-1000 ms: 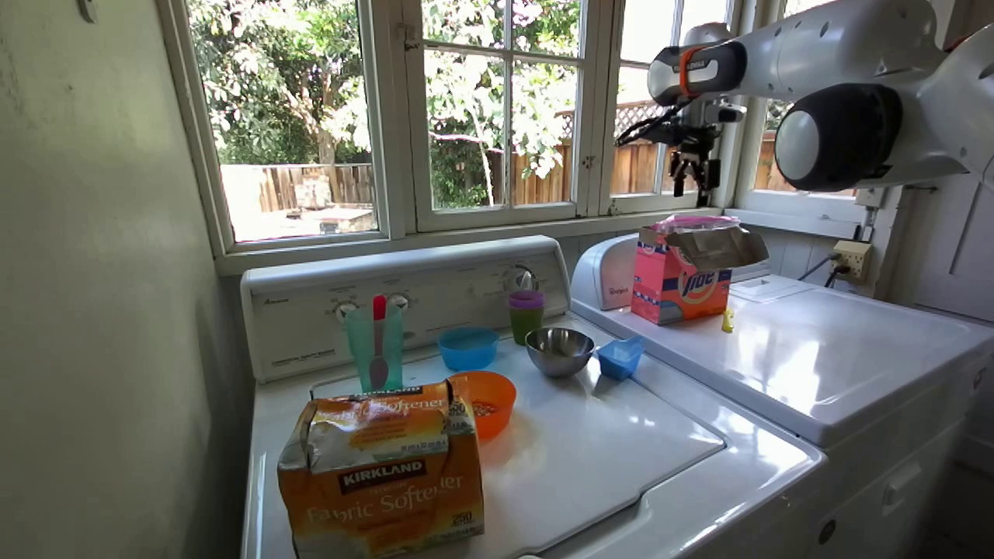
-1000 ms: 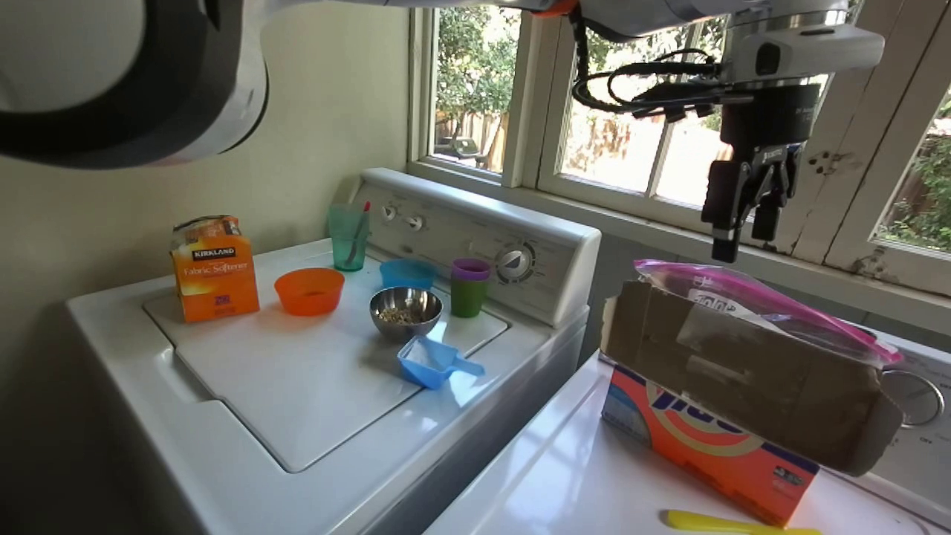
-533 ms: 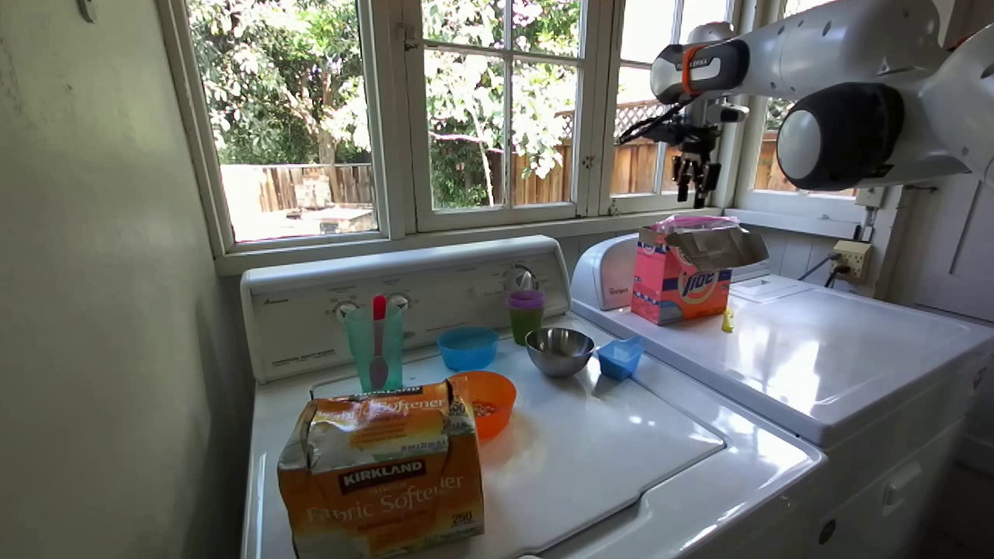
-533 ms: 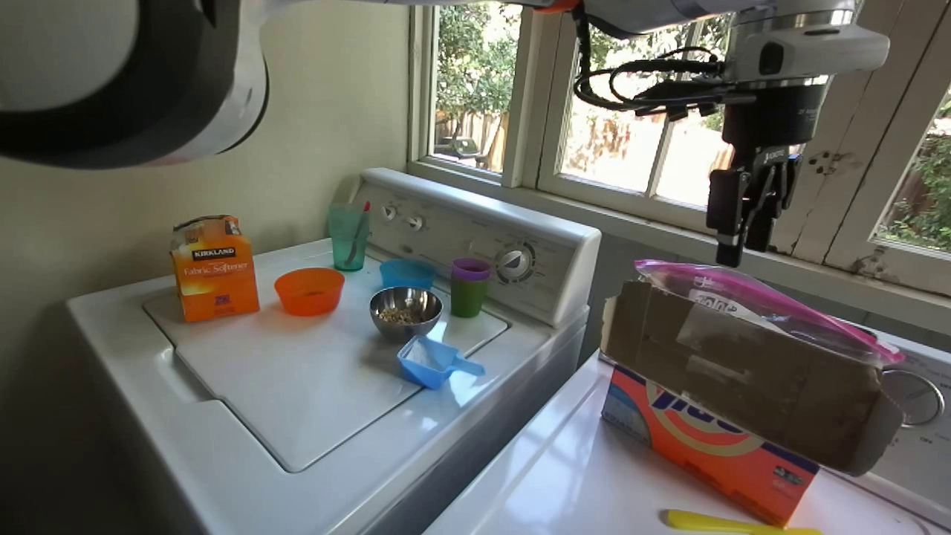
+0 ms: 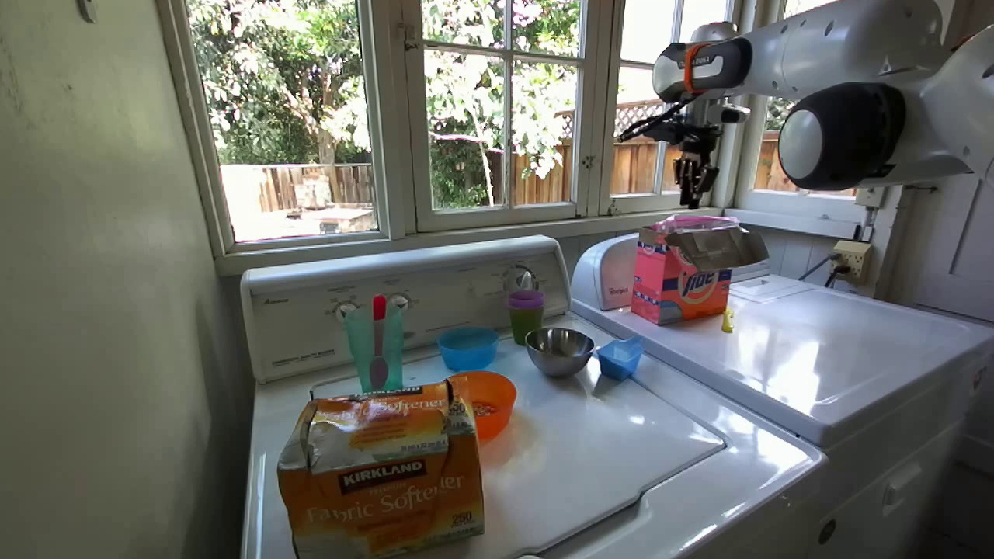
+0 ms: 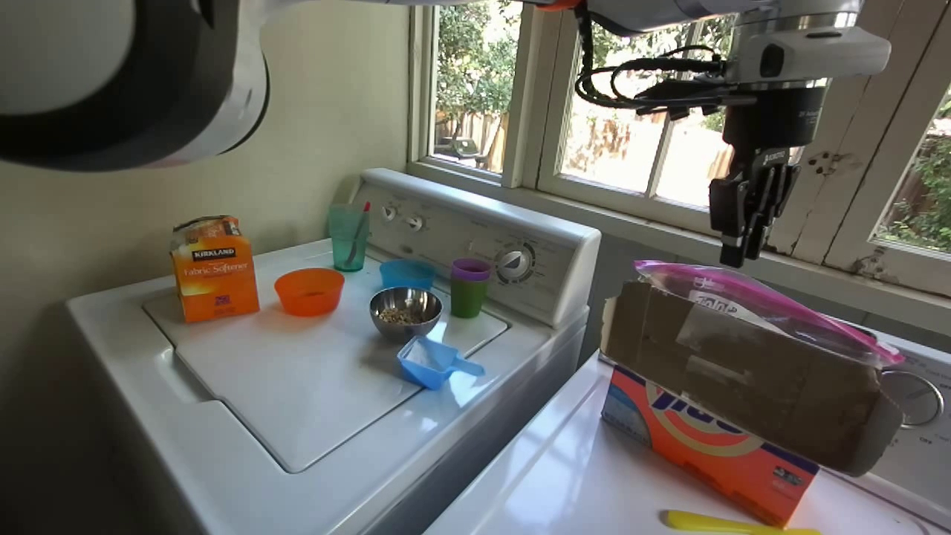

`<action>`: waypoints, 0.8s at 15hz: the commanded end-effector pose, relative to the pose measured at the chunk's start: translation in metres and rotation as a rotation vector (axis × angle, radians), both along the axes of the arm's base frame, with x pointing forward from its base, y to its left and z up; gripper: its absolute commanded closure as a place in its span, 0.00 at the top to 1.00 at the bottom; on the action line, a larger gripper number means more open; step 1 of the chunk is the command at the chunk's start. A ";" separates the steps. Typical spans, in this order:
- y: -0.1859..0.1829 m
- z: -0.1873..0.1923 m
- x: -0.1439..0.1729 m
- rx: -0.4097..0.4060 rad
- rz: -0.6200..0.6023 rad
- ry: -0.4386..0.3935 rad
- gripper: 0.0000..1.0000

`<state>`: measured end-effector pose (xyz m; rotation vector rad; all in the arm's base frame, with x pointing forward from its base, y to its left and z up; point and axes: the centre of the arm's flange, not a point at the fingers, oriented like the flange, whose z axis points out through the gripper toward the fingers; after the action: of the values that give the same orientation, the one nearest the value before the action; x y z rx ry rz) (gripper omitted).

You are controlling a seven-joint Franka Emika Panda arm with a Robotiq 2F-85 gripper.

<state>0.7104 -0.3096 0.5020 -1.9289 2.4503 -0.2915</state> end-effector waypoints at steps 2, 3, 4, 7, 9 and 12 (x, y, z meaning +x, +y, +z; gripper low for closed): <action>0.000 0.000 0.000 0.001 0.000 0.000 0.36; 0.000 0.000 0.000 0.001 0.000 0.000 0.36; 0.000 0.000 0.000 0.001 0.000 0.000 0.36; 0.000 0.000 0.000 0.001 0.000 -0.001 0.11; 0.001 0.001 0.001 -0.005 -0.013 -0.010 0.01; -0.003 0.000 0.008 -0.017 -0.012 -0.014 0.00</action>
<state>0.7108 -0.3092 0.5023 -1.9285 2.4506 -0.2972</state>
